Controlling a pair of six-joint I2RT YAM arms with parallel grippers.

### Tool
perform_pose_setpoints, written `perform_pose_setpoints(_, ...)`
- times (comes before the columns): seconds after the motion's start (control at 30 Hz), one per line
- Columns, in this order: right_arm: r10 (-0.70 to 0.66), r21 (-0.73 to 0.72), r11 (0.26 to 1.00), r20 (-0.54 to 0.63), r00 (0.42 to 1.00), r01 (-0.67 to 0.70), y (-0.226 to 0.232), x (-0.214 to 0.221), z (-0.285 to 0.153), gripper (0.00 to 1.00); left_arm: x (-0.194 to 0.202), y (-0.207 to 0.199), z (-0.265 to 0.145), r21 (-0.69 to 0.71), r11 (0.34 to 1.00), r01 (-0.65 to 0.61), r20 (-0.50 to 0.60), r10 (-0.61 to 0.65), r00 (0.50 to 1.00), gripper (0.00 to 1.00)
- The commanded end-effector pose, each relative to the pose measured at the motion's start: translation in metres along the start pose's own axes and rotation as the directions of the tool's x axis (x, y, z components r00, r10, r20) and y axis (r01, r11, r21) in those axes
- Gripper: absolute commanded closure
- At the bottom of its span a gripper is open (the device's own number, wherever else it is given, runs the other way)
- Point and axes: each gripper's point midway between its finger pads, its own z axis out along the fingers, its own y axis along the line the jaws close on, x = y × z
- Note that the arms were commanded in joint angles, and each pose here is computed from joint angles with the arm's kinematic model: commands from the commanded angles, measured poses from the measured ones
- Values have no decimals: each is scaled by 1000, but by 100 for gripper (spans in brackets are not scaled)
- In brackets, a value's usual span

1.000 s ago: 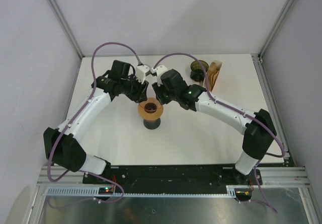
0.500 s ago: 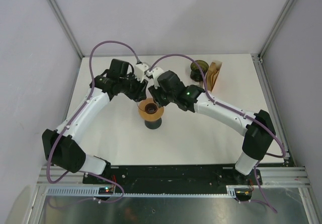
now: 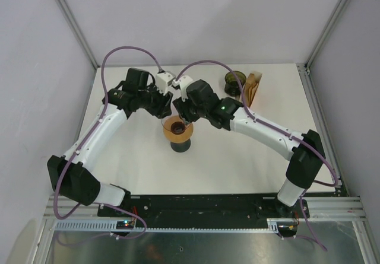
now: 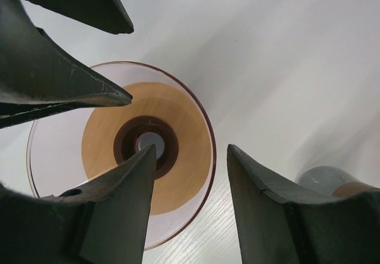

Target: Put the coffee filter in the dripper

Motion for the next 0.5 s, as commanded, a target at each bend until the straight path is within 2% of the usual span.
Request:
perform_pose_setpoints(0.0, -10, 5, 1000, 78, 997, 10, -5, -33, -19, 43, -27, 2, -23, -26, 999, -47, 91, 49, 995, 46)
perform_pose_setpoints(0.27, 30, 61, 997, 163, 986, -40, -42, -61, -54, 42, -42, 15, -41, -78, 996, -37, 141, 48, 989, 38)
perform_pose_setpoints(0.37, 81, 166, 979, 204, 976, -116, -85, -64, -76, 44, -47, 23, -49, -104, 994, -22, 160, 39, 986, 34)
perform_pose_setpoints(0.47, 149, 308, 928, 205, 967, -208, -138, -47, -90, 46, -49, 34, -55, -132, 991, 3, 172, 19, 985, 30)
